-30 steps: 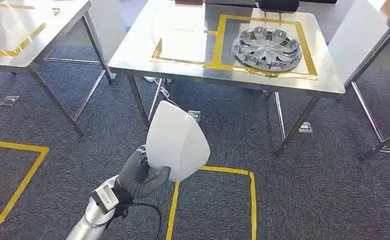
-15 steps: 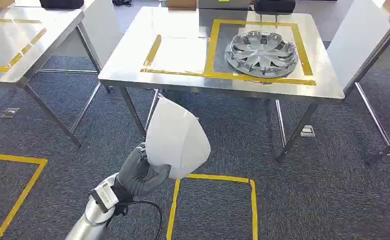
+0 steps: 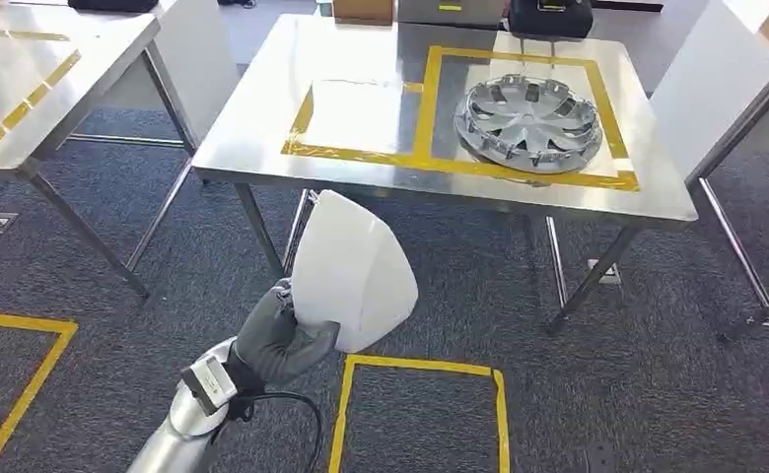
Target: Take the parts from the cabinet and place them on the table.
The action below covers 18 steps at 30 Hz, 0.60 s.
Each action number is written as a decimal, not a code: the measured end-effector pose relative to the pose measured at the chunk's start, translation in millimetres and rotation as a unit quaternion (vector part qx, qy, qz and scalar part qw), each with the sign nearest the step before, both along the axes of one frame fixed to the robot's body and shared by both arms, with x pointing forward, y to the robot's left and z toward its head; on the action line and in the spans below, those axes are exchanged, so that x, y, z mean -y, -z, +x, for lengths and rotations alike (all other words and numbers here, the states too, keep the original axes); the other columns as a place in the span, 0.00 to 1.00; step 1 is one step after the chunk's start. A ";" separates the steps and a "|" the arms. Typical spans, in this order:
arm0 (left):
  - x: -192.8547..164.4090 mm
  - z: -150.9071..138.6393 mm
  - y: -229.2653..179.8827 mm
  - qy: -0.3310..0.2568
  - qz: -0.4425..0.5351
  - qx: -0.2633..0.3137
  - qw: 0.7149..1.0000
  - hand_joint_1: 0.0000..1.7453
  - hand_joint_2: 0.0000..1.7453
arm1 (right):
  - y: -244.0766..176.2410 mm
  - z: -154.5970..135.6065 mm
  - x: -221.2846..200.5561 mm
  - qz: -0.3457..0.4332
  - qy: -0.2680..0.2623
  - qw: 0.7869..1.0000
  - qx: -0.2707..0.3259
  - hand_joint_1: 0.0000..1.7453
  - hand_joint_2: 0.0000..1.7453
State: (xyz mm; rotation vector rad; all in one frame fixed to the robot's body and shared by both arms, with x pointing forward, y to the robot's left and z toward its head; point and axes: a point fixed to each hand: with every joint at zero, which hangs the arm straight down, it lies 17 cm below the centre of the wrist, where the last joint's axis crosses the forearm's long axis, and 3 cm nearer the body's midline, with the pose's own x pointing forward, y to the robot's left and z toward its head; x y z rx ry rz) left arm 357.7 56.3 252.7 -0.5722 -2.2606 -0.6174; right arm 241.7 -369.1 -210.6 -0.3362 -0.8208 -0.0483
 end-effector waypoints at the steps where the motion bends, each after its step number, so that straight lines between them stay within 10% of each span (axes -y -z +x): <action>1: -0.3 0.6 0.9 -0.001 0.000 -0.001 1.000 1.00 1.00 | -8.6 14.1 -0.7 -0.005 -0.010 1.000 0.023 0.00 1.00; 12: -3.9 5.1 -1.3 -0.009 -0.009 -0.005 1.000 1.00 1.00 | -37.7 68.4 -22.8 -0.029 -0.064 0.994 0.081 0.00 1.00; 18: -9.7 1.8 9.4 -0.013 -0.009 -0.016 1.000 1.00 1.00 | -1.9 26.6 -9.8 -0.040 -0.029 0.998 -0.042 0.00 1.00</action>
